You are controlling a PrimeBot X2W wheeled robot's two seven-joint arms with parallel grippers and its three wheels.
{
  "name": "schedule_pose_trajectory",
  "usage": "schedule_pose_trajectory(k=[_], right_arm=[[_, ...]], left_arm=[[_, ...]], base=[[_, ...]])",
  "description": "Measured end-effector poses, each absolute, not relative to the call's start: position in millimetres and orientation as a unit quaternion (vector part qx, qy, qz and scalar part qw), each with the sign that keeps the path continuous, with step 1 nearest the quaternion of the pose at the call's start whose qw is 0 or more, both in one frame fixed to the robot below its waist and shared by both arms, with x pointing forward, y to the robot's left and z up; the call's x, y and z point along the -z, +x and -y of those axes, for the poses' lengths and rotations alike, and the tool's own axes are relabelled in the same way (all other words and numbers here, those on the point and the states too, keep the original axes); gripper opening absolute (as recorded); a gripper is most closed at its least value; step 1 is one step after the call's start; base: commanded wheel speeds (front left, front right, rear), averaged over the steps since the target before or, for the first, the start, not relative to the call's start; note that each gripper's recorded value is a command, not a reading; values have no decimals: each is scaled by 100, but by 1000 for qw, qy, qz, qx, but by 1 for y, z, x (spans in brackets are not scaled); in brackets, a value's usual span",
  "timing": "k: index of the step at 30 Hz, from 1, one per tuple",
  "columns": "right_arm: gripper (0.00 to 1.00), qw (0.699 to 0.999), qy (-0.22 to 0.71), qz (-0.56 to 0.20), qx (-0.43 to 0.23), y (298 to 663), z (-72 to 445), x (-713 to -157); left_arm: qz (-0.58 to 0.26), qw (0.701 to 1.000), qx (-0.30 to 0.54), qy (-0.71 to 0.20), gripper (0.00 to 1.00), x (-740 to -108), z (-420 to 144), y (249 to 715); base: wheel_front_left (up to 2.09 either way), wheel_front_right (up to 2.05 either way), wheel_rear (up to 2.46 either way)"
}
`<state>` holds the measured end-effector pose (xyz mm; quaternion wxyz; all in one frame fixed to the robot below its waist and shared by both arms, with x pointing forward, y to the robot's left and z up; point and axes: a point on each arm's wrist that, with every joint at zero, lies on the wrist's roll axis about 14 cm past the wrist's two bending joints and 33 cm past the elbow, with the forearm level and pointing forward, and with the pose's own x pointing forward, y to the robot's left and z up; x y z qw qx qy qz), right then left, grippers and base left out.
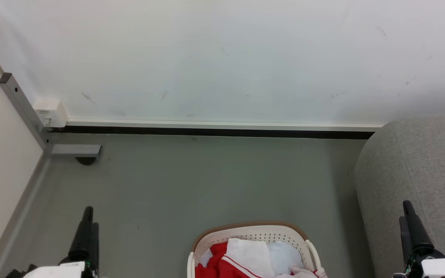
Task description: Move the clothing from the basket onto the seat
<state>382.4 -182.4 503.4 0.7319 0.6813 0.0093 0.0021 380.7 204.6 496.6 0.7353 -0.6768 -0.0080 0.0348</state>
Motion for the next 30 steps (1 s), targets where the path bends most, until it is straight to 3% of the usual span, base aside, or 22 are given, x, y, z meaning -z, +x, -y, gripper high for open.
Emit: schedule_pose_trajectory(k=[20,30], right_arm=[[100,849,528,0,-32,381,167,-516],[100,905,422,-5,-55,378,157,-516]], left_arm=[[25,866,-35,-498,100,-511,-208,379],[21,915,-33,-400,100,-513,-201,376]], base=[[0,0,0],[0,0,0]])
